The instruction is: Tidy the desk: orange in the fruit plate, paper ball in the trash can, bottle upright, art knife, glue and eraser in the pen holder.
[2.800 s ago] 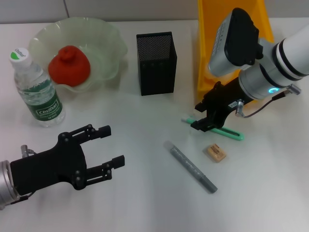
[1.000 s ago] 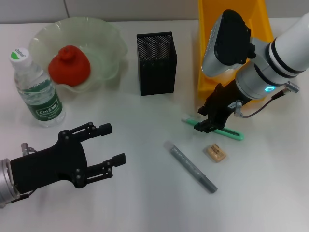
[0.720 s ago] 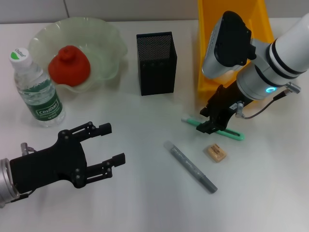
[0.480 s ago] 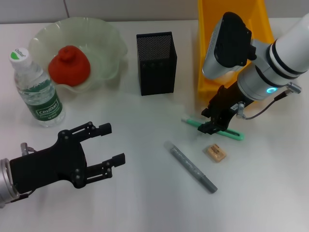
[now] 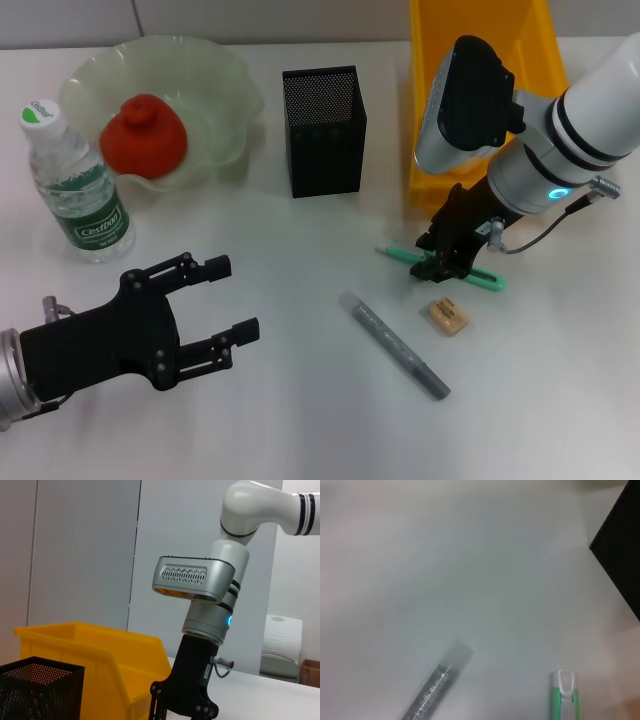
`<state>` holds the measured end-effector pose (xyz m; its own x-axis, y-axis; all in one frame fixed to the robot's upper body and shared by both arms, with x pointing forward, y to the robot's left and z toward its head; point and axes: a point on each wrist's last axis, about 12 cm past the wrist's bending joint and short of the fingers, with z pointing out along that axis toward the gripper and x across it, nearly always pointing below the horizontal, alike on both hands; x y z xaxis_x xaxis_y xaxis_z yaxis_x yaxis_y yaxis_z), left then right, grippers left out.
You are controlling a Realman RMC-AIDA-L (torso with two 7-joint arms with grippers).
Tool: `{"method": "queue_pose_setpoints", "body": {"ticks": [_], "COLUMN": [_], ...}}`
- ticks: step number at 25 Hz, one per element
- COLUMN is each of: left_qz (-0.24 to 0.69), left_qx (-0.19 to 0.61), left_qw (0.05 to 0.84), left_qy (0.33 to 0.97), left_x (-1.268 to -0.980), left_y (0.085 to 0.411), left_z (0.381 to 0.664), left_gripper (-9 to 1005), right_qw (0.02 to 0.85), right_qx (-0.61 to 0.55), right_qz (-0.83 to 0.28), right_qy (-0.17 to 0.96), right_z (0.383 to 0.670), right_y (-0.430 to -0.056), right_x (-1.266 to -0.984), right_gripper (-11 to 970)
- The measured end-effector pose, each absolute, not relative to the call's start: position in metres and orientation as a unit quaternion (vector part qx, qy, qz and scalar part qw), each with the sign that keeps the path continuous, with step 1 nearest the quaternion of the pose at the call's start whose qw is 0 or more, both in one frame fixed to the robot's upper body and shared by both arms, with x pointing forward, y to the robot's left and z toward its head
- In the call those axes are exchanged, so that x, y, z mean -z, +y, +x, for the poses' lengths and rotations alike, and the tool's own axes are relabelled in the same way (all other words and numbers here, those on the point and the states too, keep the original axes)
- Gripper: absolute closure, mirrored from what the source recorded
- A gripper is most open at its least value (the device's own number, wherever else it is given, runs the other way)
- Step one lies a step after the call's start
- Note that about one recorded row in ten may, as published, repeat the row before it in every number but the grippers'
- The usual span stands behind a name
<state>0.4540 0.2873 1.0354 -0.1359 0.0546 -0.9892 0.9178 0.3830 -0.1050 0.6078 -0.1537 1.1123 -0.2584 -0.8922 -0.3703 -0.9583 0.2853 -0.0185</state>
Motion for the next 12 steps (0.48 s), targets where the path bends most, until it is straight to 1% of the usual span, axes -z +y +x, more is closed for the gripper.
{"method": "queue_pose_setpoints", "body": {"ticks": [1, 9, 12], "left_qz": [0.382, 0.382, 0.382], "left_qx": [0.403, 0.403, 0.403], "left_qw": [0.535, 0.535, 0.535], "left_qy": [0.637, 0.637, 0.637], "left_x": [-1.0353, -1.0353, -1.0352], "left_y": [0.2874, 0.2874, 0.2875], "left_z": [0.4538, 0.4539, 0.4536], "left_gripper": [238, 238, 238], "right_qw": [0.157, 0.157, 0.157], "right_qx": [-0.105, -0.105, -0.105], "right_qz": [-0.588, -0.588, -0.588], "right_qy": [0.786, 0.786, 0.786], "right_z": [0.6078, 0.6079, 0.608], "right_y": [-0.1537, -0.1536, -0.1536], "right_x": [-1.1122, -1.1122, -1.1123], "right_gripper": [611, 633, 673]}}
